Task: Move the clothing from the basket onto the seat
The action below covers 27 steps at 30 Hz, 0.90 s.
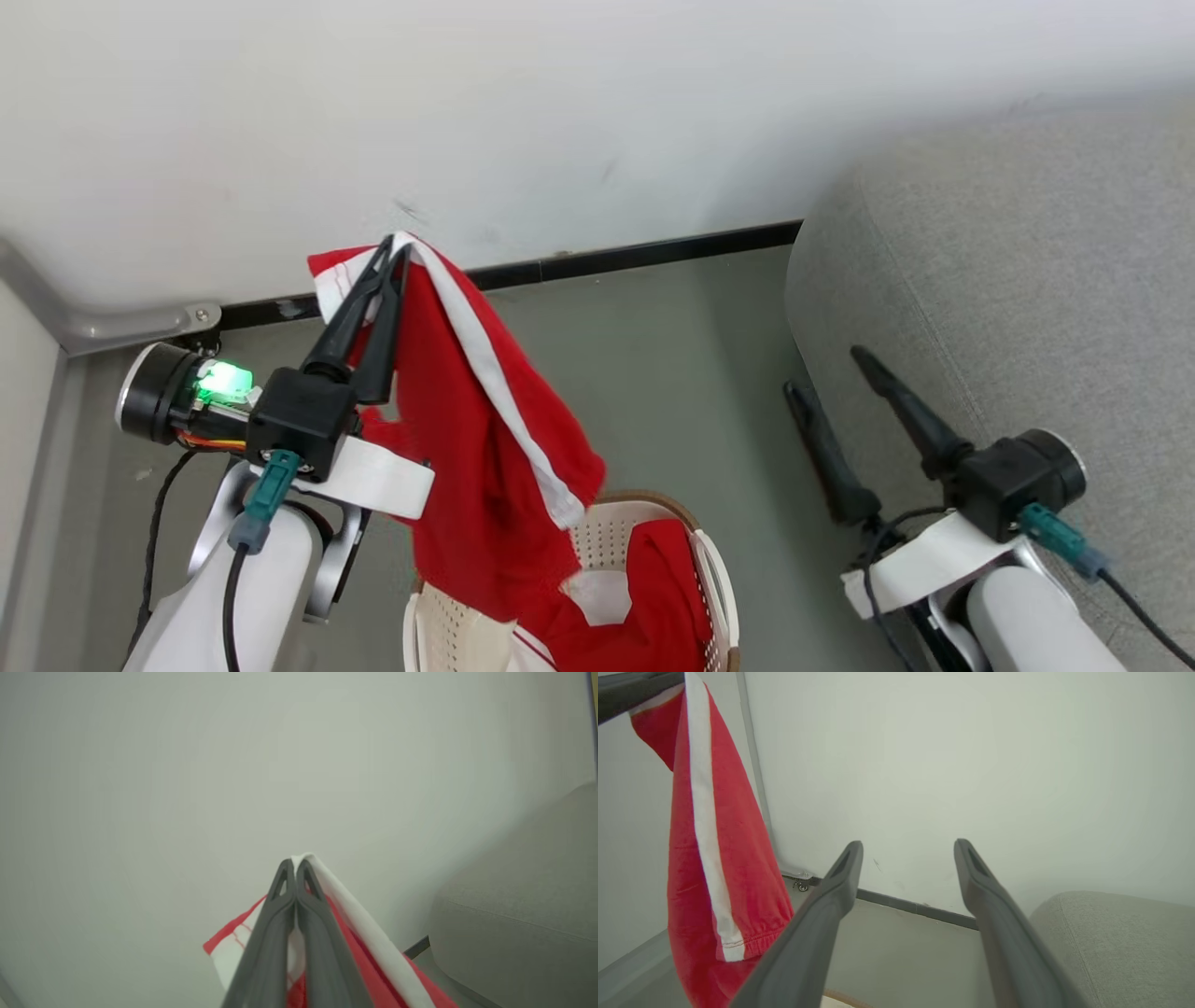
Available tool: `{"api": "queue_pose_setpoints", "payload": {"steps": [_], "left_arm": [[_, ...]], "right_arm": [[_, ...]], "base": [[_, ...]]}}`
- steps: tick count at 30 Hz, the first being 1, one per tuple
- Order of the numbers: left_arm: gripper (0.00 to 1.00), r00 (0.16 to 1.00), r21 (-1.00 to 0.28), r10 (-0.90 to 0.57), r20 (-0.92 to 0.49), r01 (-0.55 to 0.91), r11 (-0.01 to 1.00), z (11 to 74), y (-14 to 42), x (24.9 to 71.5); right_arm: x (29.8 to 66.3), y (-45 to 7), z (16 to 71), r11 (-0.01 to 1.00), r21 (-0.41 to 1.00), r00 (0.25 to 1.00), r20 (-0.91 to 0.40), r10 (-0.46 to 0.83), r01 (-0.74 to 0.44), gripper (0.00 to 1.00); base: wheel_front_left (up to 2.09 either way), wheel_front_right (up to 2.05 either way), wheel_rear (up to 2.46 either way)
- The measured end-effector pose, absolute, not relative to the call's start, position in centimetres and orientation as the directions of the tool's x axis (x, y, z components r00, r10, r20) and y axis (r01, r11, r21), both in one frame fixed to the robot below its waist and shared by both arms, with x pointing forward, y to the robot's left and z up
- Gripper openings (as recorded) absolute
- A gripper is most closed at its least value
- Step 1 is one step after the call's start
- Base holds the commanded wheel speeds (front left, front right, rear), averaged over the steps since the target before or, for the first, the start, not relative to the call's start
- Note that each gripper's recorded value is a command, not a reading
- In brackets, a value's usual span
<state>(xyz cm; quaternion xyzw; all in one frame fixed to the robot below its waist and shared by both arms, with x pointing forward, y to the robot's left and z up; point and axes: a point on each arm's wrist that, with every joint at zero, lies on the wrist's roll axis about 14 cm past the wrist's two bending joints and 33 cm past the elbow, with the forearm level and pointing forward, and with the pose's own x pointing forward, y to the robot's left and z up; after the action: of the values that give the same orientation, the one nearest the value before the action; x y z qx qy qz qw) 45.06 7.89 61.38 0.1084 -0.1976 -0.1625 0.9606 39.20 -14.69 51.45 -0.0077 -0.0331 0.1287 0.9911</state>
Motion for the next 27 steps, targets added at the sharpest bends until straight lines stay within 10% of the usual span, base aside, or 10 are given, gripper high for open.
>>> {"api": "queue_pose_setpoints", "payload": {"steps": [27], "left_arm": [[0.00, 0.731, 0.298, -0.479, 0.486, 0.377, 0.877, 68.6, 2.9, 41.9]], "right_arm": [[34.5, -6.8, 49.1, 0.797, -0.165, 0.814, -0.126, 0.567, -0.581, 1.00]], "base": [[0.00, 0.00, 0.00]]}}
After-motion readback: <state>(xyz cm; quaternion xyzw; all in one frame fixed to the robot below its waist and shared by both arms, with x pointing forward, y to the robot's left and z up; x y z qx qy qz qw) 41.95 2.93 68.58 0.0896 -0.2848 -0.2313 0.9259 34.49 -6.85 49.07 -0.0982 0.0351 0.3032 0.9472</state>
